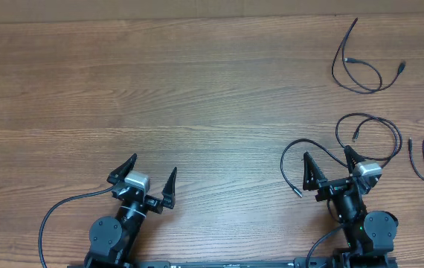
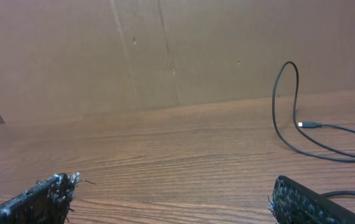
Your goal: Untangle cables
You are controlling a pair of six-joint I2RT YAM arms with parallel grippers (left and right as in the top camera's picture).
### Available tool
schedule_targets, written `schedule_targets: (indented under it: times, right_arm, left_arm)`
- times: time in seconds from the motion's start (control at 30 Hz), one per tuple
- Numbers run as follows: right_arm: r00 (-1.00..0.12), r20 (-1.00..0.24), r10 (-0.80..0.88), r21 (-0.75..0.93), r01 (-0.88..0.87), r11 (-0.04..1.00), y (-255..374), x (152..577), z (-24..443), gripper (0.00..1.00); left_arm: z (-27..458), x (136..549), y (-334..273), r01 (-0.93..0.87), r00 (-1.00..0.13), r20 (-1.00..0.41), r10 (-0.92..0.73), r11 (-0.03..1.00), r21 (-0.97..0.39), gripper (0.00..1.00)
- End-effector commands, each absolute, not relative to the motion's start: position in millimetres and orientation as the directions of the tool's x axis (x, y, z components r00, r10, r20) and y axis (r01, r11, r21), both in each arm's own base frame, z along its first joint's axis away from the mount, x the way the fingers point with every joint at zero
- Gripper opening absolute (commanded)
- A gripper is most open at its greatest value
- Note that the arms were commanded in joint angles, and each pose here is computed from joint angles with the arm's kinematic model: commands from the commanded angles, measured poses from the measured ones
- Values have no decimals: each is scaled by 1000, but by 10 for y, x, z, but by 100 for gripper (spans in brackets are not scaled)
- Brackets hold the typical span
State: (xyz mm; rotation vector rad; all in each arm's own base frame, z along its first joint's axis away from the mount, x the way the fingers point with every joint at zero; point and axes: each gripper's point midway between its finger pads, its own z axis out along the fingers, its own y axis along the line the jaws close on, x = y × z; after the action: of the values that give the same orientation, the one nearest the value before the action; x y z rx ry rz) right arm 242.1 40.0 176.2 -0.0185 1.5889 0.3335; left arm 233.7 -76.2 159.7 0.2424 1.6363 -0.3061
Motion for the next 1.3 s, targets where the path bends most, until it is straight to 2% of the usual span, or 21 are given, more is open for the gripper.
schedule_targets:
  times: [0.0,0.67,0.93,1.27]
  right_arm:
    - [-49,-981,189,196,-217,956,401,2422,1740,100]
    - [-49,-981,189,196,-217,956,401,2422,1740,100]
    - [-49,-981,189,196,-217,956,401,2422,1740,100]
    - [-49,-981,189,196,-217,956,401,2422,1740,100]
  left_arm:
    - [1583,2349,-730,320,-81,-996,-30,946,-54,100]
    - [1582,2349,-729,320,-81,-996,-30,946,-54,100]
    - [1582,2413,-476,218,-77,-996,-38,975,-54,99]
    - [1582,2415,-464,213,-77,-996,-39,976,-54,99]
